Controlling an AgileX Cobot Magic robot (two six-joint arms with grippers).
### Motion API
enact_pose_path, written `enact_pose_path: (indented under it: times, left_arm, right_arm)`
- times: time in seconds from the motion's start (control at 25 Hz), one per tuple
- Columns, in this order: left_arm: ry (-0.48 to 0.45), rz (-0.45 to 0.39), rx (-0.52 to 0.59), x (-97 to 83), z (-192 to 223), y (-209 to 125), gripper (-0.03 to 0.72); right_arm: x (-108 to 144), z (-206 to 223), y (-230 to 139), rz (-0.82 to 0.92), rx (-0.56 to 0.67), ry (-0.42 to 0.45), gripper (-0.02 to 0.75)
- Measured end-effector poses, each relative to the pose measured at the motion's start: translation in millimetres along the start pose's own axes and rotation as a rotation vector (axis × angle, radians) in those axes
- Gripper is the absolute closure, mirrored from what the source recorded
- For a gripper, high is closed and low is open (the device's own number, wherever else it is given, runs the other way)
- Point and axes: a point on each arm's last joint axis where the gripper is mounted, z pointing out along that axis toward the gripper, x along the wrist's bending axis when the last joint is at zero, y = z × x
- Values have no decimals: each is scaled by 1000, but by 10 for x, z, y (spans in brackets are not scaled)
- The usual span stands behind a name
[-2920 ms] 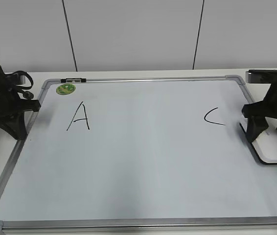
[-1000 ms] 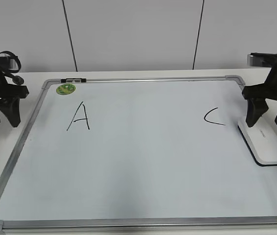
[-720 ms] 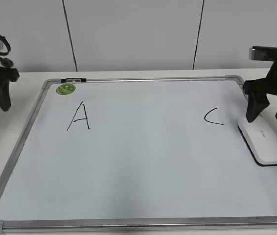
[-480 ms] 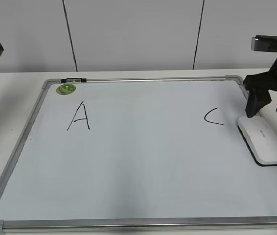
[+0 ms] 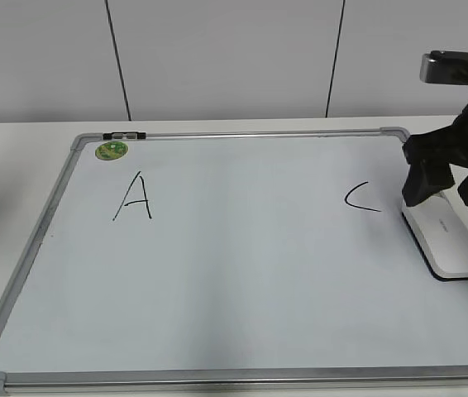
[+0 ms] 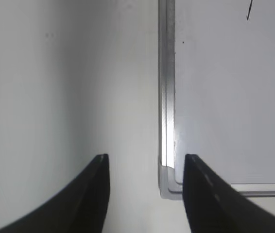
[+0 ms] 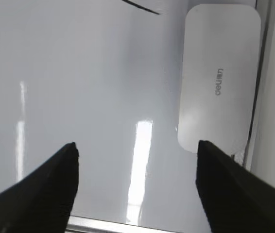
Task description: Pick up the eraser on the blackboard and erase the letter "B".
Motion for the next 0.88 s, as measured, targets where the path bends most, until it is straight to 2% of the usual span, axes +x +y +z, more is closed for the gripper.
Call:
enact_pose_path:
  times: [0.32,0.56,0.88]
  left_arm:
    - [-3,1,-65,57,-151,-648,325]
    - [-7,2,-113,104,-213,-1193,328]
    - [-9,9,-261,172,-301,-1875,333]
  right_arm:
    - [14,-303,-406,-15,-25,-7,183]
    - [11,-584,-1020,-25,-79,-5,183]
    - [-9,-774,-1820,-38,-181,1,183]
